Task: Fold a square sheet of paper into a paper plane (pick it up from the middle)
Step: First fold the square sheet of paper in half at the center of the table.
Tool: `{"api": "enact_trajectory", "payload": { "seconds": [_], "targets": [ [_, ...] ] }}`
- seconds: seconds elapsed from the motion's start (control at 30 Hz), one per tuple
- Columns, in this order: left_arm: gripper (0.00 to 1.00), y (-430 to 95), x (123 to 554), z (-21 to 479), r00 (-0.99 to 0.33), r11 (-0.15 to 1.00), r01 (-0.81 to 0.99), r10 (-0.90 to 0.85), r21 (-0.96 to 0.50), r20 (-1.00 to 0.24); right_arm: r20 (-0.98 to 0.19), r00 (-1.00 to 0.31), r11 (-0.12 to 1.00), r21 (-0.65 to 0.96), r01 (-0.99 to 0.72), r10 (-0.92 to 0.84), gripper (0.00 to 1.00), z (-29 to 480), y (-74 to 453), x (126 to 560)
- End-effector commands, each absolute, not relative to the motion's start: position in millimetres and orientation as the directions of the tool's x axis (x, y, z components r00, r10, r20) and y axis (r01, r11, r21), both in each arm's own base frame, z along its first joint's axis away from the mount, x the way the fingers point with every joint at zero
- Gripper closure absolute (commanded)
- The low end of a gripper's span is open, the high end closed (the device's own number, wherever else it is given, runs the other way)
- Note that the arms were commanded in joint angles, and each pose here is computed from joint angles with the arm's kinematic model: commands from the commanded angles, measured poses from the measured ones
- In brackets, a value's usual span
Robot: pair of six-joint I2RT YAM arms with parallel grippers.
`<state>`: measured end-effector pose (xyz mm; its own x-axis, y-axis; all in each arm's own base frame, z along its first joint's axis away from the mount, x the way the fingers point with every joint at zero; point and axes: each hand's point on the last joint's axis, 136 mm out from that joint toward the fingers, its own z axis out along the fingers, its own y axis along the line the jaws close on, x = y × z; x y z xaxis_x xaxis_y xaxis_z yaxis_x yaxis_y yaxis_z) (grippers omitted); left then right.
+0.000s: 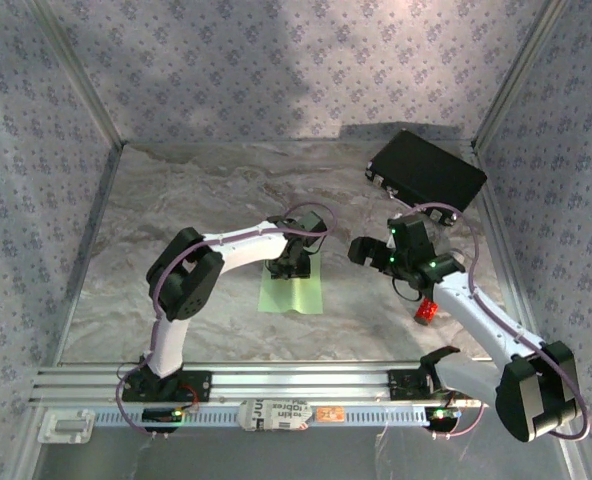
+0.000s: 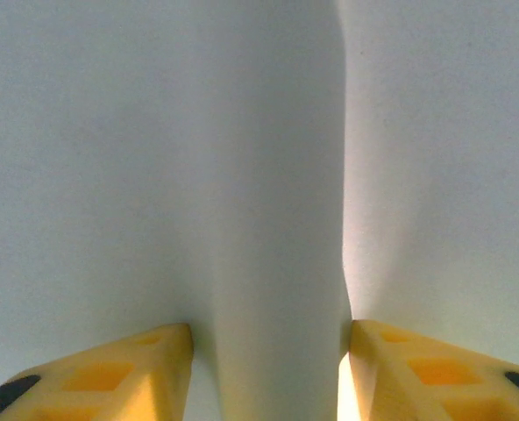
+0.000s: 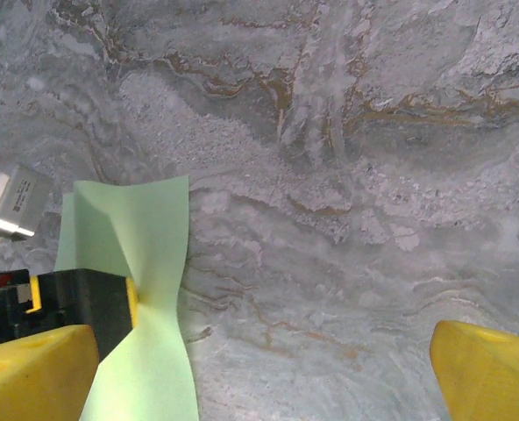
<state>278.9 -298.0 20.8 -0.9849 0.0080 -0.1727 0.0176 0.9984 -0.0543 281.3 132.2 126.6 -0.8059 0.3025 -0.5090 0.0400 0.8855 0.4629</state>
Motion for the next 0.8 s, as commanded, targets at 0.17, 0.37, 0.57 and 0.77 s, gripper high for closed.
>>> {"api": "enact_trajectory", "payload": {
  "seconds": [0.17,0.37,0.57,0.77],
  "targets": [
    [0.56,-311,271,27,-0.983,0.988,0.058,0.032,-0.145,-0.178,-0.615,-0.715,0.9,0.434,0.047,0.333,0.01,145,109,277],
    [0.61,-330,274,41,-0.977,0.959,0.08,0.021,-0.271,-0.213,-0.585,-0.753,0.891,0.454,0.005,0.302,0.01,143,113,270],
    [0.64,-344,273,54,-0.98,0.912,0.073,-0.01,-0.403,-0.199,-0.49,-0.795,0.873,0.478,0.098,0.357,0.01,128,103,269],
    [0.63,-372,275,83,-0.983,0.778,0.069,-0.054,-0.625,-0.176,-0.464,-0.788,0.835,0.539,0.11,0.404,0.01,129,101,271]
  ]
}}
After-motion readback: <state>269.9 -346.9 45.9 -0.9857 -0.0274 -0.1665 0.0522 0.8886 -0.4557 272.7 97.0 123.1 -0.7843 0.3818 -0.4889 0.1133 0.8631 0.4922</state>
